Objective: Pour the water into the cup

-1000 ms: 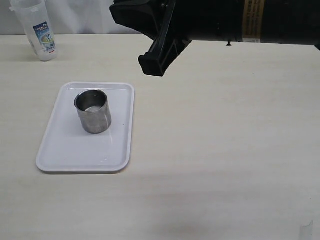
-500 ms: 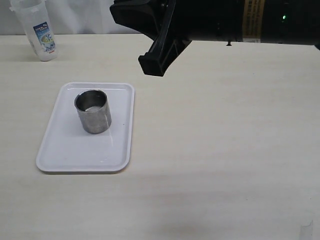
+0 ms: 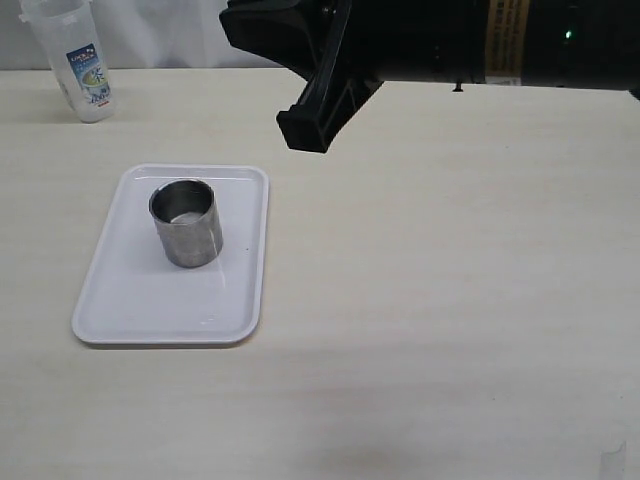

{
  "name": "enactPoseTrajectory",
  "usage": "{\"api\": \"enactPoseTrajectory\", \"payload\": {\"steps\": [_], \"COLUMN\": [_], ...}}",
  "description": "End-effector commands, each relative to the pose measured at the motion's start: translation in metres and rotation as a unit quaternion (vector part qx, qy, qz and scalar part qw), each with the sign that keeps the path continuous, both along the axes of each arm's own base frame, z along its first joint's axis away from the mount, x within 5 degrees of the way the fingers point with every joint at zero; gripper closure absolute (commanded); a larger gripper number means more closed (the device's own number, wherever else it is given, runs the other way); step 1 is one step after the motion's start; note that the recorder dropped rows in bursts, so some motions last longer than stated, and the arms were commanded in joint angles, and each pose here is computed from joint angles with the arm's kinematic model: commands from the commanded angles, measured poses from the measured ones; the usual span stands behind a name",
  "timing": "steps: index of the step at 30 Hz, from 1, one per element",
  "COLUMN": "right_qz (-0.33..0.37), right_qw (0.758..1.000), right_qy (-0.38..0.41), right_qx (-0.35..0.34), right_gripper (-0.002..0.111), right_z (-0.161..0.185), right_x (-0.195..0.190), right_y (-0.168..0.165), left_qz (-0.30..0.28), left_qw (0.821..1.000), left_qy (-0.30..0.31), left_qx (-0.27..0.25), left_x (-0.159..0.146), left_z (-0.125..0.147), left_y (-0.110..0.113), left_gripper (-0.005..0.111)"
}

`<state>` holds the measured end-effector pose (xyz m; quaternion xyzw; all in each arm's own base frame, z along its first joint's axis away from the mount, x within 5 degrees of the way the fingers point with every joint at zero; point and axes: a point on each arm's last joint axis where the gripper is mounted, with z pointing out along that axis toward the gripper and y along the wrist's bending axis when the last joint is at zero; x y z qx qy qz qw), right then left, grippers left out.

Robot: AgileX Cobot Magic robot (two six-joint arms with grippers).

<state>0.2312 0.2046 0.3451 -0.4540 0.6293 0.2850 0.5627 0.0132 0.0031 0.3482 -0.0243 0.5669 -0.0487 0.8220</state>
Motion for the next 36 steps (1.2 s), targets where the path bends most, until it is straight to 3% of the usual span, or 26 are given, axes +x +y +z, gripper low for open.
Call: {"api": "enactPoseTrajectory", "payload": {"steps": [1, 4, 13, 23, 29, 36], "right_qz": [-0.003, -0.003, -0.003, -0.003, -0.003, -0.003], "right_qw": [1.000, 1.000, 1.000, 1.000, 1.000, 1.000], "right_qy": [0.003, 0.003, 0.003, 0.003, 0.003, 0.003], "right_qx": [0.005, 0.005, 0.006, 0.006, 0.006, 0.006], "right_gripper": [0.104, 0.104, 0.104, 0.104, 0.104, 0.104], "right_z": [0.001, 0.001, 0.001, 0.001, 0.001, 0.001], "right_x": [-0.001, -0.001, -0.001, -0.001, -0.001, -0.001], "right_y": [-0.001, -0.001, -0.001, -0.001, -0.001, -0.001], "left_qz": [-0.002, 0.001, -0.001, 0.004, 0.006, 0.002], "left_qw": [0.999, 0.998, 0.996, 0.990, 0.984, 0.983], "left_qy": [0.029, 0.042, 0.016, 0.121, 0.153, 0.165], "left_qx": [0.036, 0.049, 0.084, 0.072, 0.090, 0.085], "left_x": [0.002, 0.004, 0.027, 0.038, 0.042, 0.043], "left_z": [-0.007, -0.014, -0.072, -0.111, -0.134, -0.141], "left_y": [-0.002, -0.002, -0.007, -0.005, -0.005, -0.006], "left_gripper": [0.107, 0.107, 0.107, 0.107, 0.107, 0.107]}}
